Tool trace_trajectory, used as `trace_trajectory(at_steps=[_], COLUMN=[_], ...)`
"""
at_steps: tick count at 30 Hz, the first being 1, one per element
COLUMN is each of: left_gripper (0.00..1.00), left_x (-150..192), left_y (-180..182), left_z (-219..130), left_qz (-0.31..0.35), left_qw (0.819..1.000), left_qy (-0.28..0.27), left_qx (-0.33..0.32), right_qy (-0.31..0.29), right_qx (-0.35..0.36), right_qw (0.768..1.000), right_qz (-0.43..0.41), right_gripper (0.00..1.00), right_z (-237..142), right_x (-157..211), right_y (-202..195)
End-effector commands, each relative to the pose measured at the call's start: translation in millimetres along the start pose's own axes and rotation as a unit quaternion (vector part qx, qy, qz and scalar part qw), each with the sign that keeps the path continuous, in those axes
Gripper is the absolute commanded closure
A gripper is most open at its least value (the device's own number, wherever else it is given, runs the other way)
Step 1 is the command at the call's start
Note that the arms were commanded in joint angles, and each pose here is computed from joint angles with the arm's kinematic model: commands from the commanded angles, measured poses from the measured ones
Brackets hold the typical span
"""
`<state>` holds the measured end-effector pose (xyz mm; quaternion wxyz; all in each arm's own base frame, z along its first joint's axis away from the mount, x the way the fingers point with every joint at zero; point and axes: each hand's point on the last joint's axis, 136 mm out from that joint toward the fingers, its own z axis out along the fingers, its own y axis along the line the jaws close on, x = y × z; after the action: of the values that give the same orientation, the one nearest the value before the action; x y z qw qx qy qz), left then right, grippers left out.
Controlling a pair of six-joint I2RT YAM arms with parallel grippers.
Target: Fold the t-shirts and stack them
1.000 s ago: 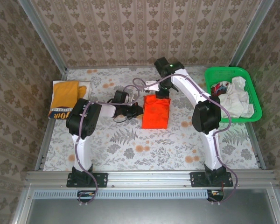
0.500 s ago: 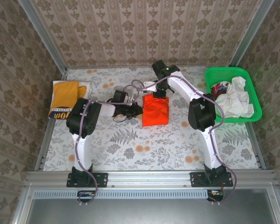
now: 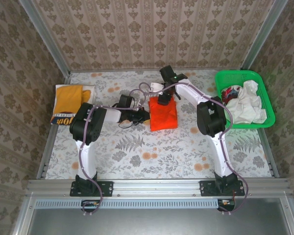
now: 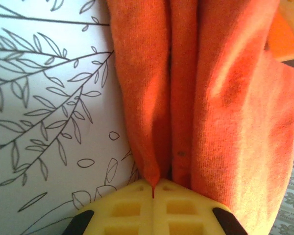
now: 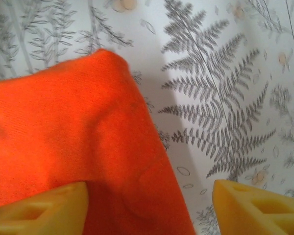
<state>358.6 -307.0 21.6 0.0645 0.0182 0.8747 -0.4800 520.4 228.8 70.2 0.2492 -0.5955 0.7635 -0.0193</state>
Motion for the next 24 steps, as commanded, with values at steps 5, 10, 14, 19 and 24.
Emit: trace_trajectory(at_steps=[5, 10, 14, 19, 24], left_gripper=[0.96, 0.76, 0.61, 0.40, 0.34], left_x=[39.7, 22.0, 6.7, -13.9, -22.5], left_y=[90.1, 63.1, 40.1, 14.3, -16.0], left_z=[-6.9, -24.4, -40.8, -55.8, -38.1], left_qz=[-0.079, -0.049, -0.022, 0.014, 0.049], left_qw=[0.985, 0.988, 0.987, 0.980, 0.979], left_qy=[0.006, -0.034, -0.071, -0.124, -0.127], left_qx=[-0.152, -0.145, -0.145, -0.154, -0.149], right_qy=[-0.130, -0.152, -0.163, -0.121, -0.090], right_qx=[0.144, 0.168, 0.123, 0.051, 0.005], right_qw=[0.969, 0.904, 0.862, 0.824, 0.823], right_qz=[0.153, 0.362, 0.464, 0.552, 0.561], right_gripper=[0.21, 0.17, 0.18, 0.31, 0.54], right_z=[-80.8, -108.4, -109.4, -91.9, -78.7], right_x=[-25.9, -3.0, 10.3, 30.9, 35.3], right_y=[-56.8, -60.3, -30.6, 17.6, 64.1])
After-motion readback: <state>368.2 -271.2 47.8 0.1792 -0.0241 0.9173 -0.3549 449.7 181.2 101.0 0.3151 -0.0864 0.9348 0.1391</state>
